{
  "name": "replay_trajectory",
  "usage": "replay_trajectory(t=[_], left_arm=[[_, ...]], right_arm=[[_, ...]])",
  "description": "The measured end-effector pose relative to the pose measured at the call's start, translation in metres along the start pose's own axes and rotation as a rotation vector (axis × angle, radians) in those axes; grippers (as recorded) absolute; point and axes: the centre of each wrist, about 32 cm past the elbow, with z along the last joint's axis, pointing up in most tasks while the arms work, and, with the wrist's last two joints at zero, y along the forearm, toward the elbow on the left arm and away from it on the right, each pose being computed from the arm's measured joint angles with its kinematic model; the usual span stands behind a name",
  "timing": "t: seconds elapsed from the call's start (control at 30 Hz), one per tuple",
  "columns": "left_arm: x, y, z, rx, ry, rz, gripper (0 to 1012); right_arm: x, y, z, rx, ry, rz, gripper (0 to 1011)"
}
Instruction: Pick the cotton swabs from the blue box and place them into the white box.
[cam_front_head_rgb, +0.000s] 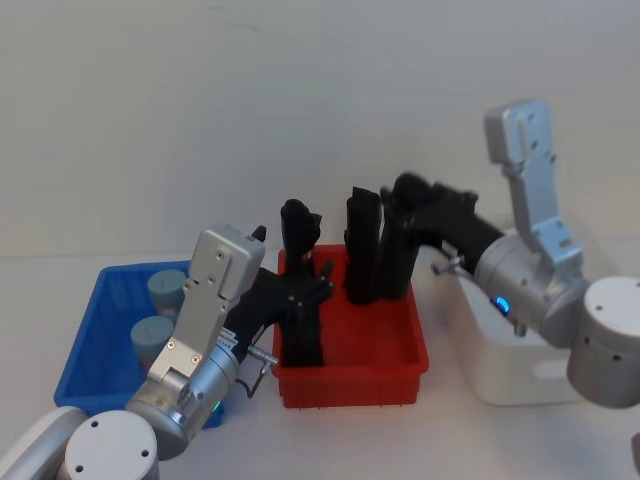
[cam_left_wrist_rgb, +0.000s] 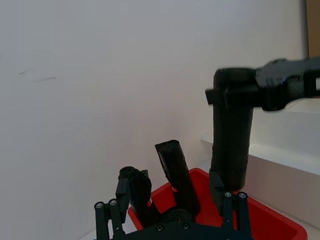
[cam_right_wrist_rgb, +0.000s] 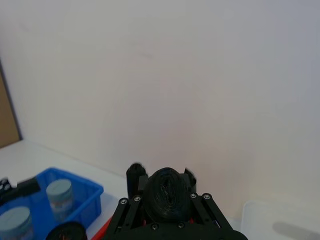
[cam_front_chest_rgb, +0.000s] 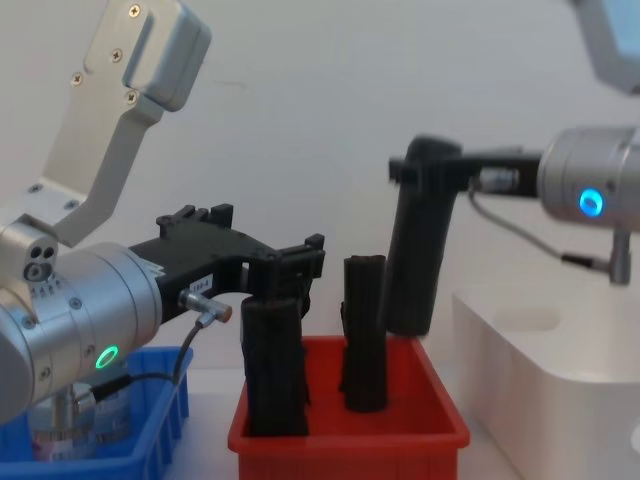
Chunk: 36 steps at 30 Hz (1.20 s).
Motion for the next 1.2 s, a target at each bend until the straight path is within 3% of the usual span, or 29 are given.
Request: replay_trajectory(t=[0.2, 0.3, 0.63, 0.93, 1.2], left_arm=[[0.0, 0.0, 0.0, 0.0, 0.0, 0.0, 1003], [0.0, 0.0, 0.0, 0.0, 0.0, 0.0, 1003], [0.0, 0.0, 0.0, 0.0, 0.0, 0.0, 1003], [0.0, 0.0, 0.0, 0.0, 0.0, 0.0, 1003], [0.0, 0.0, 0.0, 0.0, 0.0, 0.0, 1003]], right_arm=[[0.008, -0.003, 0.016, 0.084, -0.01, -0.039, 345], [0.015, -0.005, 0.029, 0.146, -0.021, -0.077, 345], [0.039, -0.007, 0.054, 0.259, -0.061, -0.201, 345], [0.061, -0.005, 0.059, 0.254, -0.102, -0.302, 345], [0.078, 0.001, 0.055, 0.178, -0.123, -0.355, 345]])
